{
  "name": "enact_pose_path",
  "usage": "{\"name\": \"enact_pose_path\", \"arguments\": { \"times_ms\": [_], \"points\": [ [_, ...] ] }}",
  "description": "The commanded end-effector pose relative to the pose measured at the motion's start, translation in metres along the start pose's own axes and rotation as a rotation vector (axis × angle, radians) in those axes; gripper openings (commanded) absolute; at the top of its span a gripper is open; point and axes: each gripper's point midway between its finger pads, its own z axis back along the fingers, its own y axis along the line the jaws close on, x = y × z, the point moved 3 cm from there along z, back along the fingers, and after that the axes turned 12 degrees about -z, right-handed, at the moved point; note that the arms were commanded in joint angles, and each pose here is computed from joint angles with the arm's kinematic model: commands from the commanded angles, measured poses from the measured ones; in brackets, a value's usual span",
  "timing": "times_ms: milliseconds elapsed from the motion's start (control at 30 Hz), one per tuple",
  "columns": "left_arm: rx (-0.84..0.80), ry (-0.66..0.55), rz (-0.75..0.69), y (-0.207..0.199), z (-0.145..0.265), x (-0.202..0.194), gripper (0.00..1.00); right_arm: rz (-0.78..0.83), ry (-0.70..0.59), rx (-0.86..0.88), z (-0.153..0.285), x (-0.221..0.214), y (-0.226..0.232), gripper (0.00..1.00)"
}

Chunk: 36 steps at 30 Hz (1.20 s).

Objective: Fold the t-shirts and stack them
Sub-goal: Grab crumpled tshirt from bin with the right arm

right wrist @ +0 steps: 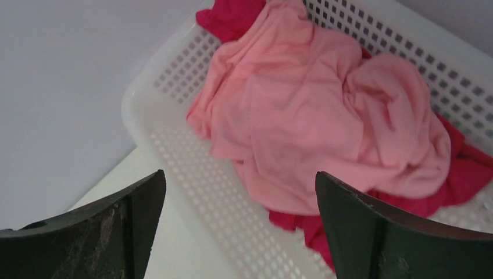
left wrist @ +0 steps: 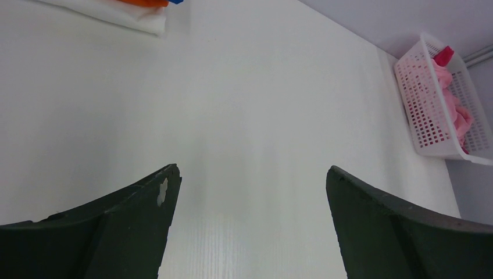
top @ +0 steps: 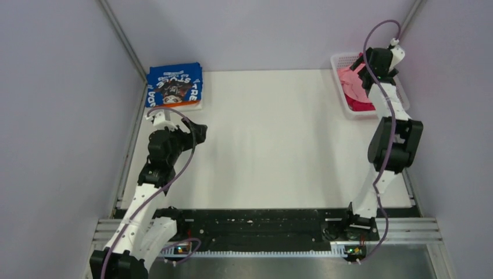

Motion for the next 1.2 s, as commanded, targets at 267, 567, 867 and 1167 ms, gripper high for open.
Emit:
{"name": "enact_pose_path", "arguments": {
  "times_ms": [267, 567, 867, 1167],
  "points": [
    [0.015, -0.039, -0.011, 0.001, -0.022, 0.015, 0.99, 0.02, 0.093, 0.047, -0.155, -0.013, -0.007, 0.9],
    [0.013, -0.015, 0.011, -0.001, -0.022, 0.013, 0.99, -0.079, 0.014, 0.161, -0.19, -0.014, 0.012, 0.76],
    [0.003, -0.027, 0.023, -0.004, -0.017, 0.017, 0.99, -0.086, 0.017, 0.166, -0.198, -0.023, 0.008, 0.33],
    [0.004, -0.039, 0.019, -0.005, -0.011, 0.02, 0.99, -0.073, -0.047, 0.229, -0.17, 0.022, 0.038, 0.0]
  ]
}}
